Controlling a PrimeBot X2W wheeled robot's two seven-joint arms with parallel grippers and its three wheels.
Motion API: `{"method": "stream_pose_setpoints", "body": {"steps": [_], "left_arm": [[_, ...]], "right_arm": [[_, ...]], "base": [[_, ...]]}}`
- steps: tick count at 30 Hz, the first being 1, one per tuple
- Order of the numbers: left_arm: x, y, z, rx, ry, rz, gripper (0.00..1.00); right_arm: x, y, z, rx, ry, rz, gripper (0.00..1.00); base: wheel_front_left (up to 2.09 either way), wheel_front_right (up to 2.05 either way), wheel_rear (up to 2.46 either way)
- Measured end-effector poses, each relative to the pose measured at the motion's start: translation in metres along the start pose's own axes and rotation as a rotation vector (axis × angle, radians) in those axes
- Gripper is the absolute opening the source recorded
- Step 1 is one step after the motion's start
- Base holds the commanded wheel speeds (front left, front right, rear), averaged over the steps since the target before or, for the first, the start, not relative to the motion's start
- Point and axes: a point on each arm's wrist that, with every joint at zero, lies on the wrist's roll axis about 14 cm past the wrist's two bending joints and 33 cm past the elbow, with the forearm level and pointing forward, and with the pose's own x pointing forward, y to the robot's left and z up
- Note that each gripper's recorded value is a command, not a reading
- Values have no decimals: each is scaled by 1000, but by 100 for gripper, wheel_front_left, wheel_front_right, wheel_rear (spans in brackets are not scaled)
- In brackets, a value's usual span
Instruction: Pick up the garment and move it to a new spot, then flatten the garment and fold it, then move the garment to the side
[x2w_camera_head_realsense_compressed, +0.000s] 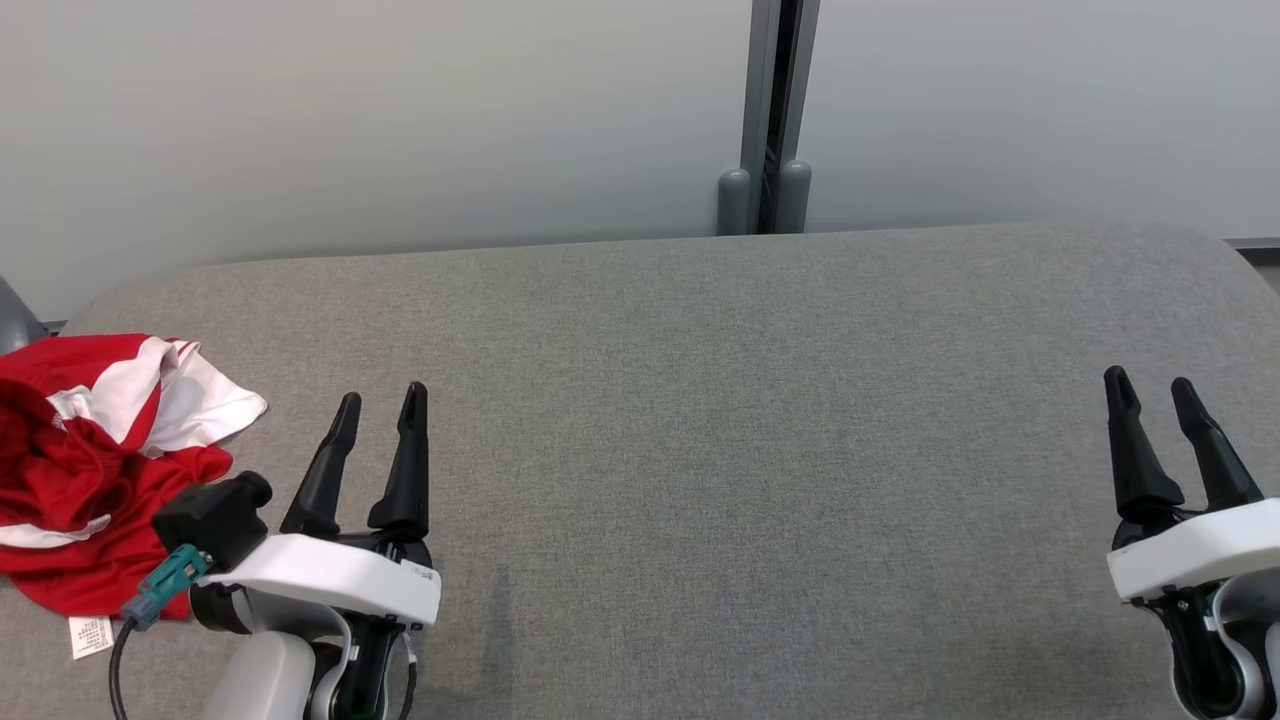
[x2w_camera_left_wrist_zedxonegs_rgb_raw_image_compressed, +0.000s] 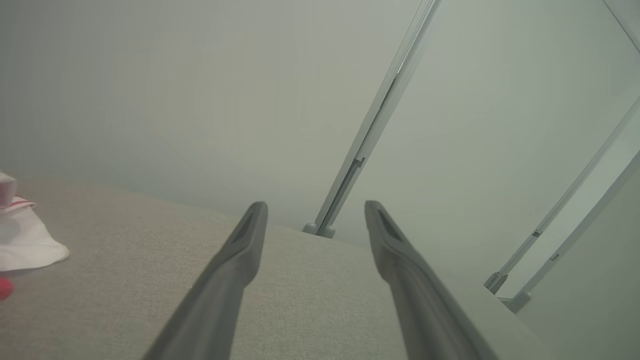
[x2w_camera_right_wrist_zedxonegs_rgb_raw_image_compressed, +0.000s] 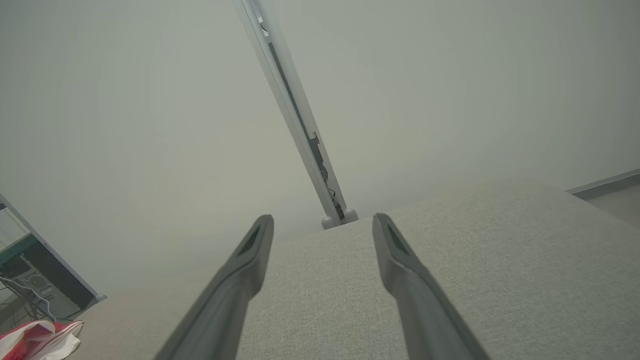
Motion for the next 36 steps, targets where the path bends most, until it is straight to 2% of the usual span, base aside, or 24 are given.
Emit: {"method": "stream_pose_setpoints", "body": {"steps": [15,36], "left_arm": [[-2,10,-7,174,49,29,100],[-4,22,-20,344,118,58,100]], "right_arm": [[1,13,-16,-164,39,39,100],[-1,20,-38,-242,89,54,100]], "base": [[0,0,0],[0,0,0]]}}
